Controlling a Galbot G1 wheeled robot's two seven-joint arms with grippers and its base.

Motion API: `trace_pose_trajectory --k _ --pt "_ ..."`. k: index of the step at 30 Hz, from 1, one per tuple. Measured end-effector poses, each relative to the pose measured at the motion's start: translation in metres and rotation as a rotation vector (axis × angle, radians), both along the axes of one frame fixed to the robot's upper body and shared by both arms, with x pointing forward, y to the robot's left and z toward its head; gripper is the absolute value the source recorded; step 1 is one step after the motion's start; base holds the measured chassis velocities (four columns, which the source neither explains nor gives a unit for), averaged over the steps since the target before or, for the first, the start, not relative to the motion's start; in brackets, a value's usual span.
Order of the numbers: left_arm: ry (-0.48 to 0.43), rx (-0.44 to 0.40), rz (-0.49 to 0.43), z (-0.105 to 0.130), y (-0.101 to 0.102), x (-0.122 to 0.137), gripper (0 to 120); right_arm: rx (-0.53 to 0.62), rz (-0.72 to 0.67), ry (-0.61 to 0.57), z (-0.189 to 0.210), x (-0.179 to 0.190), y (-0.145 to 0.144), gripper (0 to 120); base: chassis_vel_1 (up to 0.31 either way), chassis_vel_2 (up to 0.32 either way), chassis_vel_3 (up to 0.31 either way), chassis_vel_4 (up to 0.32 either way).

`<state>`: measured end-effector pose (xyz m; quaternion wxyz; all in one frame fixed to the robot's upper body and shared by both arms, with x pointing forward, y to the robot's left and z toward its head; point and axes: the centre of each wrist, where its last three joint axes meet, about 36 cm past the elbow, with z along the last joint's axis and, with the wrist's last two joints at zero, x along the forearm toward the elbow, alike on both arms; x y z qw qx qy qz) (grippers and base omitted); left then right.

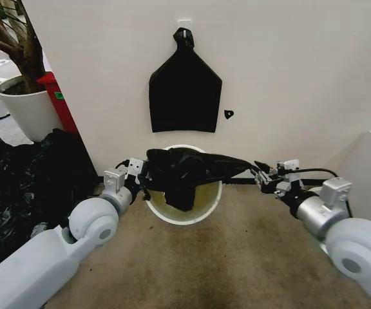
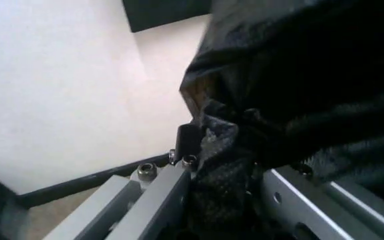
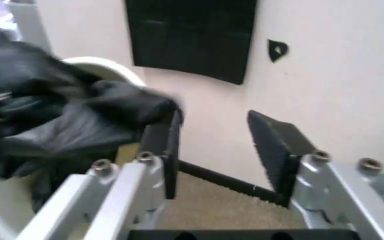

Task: Place the garbage bag over the trash bin.

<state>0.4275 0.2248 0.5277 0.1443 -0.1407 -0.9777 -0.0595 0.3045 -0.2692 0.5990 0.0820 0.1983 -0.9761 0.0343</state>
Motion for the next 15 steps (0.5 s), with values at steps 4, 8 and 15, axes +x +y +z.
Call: trace_pose_trajectory --k 4,8,15 --pt "0.008 -0.011 0.016 0.005 -0.004 0.007 1 -0.035 0.008 -0.008 0.0 -0.006 0.002 52 0.0 0.0 0.0 0.0" --pt "0.021 -0.026 0.005 0.013 -0.005 0.001 1 -0.05 -0.02 0.01 -0.009 0.003 -0.005 68 0.0 0.0 0.0 0.0" --pt "0.013 -0.005 -0.006 0.018 -0.002 -0.007 1 -0.018 0.039 -0.009 0.001 0.004 0.001 90 0.0 0.0 0.0 0.0"
